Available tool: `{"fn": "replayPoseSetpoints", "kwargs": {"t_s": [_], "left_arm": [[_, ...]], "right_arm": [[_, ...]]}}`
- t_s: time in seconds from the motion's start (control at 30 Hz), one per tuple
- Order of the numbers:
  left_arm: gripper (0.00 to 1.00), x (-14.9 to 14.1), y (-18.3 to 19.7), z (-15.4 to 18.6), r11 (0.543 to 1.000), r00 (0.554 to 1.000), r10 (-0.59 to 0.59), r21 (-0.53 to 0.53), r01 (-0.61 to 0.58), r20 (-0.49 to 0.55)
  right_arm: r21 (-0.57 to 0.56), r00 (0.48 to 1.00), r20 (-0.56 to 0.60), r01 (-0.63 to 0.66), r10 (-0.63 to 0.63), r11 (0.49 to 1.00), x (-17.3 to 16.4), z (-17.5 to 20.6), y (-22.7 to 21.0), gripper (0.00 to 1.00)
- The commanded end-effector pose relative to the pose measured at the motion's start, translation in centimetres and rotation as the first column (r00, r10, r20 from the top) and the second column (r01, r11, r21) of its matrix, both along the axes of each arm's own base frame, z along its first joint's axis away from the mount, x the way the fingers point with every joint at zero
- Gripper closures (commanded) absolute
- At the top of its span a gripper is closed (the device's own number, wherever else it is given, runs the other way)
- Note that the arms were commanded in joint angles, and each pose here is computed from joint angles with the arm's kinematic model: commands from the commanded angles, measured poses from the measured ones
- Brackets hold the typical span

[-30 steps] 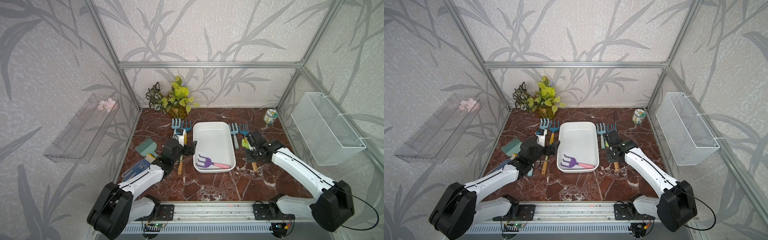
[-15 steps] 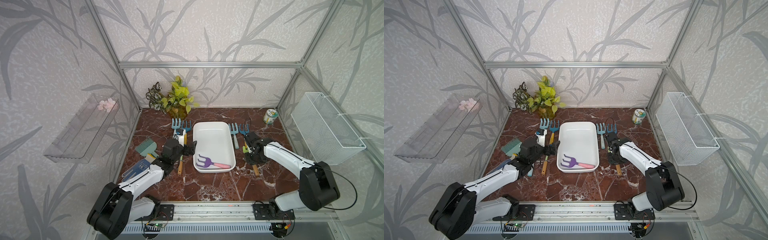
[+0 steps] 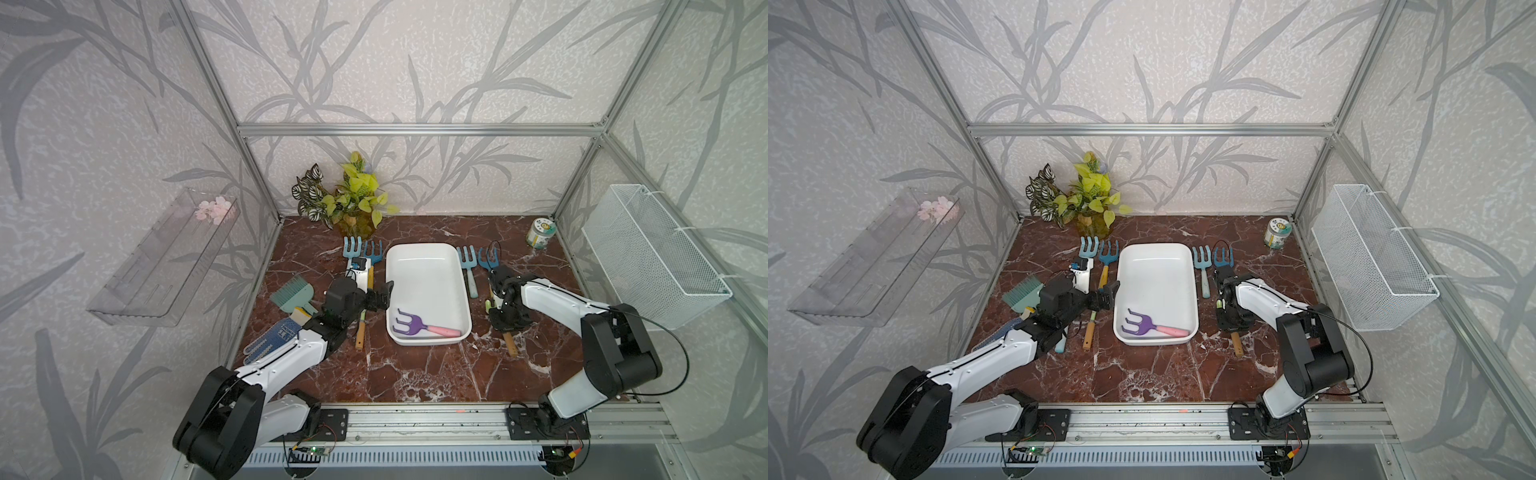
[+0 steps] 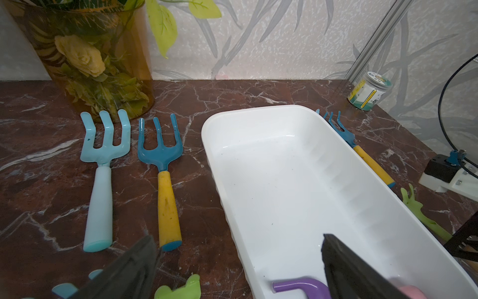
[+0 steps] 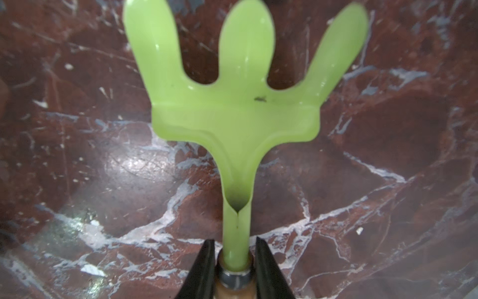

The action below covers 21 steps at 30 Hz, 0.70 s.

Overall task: Take the hand rake out of the storage box
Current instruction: Place the rake at the center of the board.

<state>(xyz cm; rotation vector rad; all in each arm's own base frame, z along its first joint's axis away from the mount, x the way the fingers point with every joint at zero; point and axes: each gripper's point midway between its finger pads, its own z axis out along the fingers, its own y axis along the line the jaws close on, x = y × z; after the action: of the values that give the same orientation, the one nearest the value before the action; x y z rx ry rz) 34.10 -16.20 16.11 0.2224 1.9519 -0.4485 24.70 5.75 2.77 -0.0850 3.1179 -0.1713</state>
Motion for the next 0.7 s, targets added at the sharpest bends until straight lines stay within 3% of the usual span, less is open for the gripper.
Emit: {"fn": "replayPoseSetpoints", "kwargs": {"t_s": [0.0,0.37,0.57,0.67], "left_arm": [[0.00,-0.16,0.44,0.34,1.000,1.000,0.009,-0.003,-0.009,0.021],[0.00,-0.24,0.46,0.41,1.000,1.000,0.007,-0.003,-0.007,0.021],[0.00,-0.51,0.56,0.70,1.000,1.000,0.005,-0.003,-0.005,0.021],[0.00,-0.55,0.44,0.78,1.000,1.000,0.000,-0.005,0.000,0.019]], "right_arm": [[0.009,1.000,-0.022,0.005,-0.005,1.000,0.01,-0.44,0.00,0.80],[0.007,0.998,-0.060,0.031,-0.031,0.999,-0.14,-1.24,-0.46,0.71],[0.004,0.998,-0.058,0.033,-0.033,0.999,-0.13,-1.19,-0.53,0.59],[-0.001,0.999,-0.041,0.033,-0.033,0.999,-0.03,-0.81,-0.68,0.47]]}}
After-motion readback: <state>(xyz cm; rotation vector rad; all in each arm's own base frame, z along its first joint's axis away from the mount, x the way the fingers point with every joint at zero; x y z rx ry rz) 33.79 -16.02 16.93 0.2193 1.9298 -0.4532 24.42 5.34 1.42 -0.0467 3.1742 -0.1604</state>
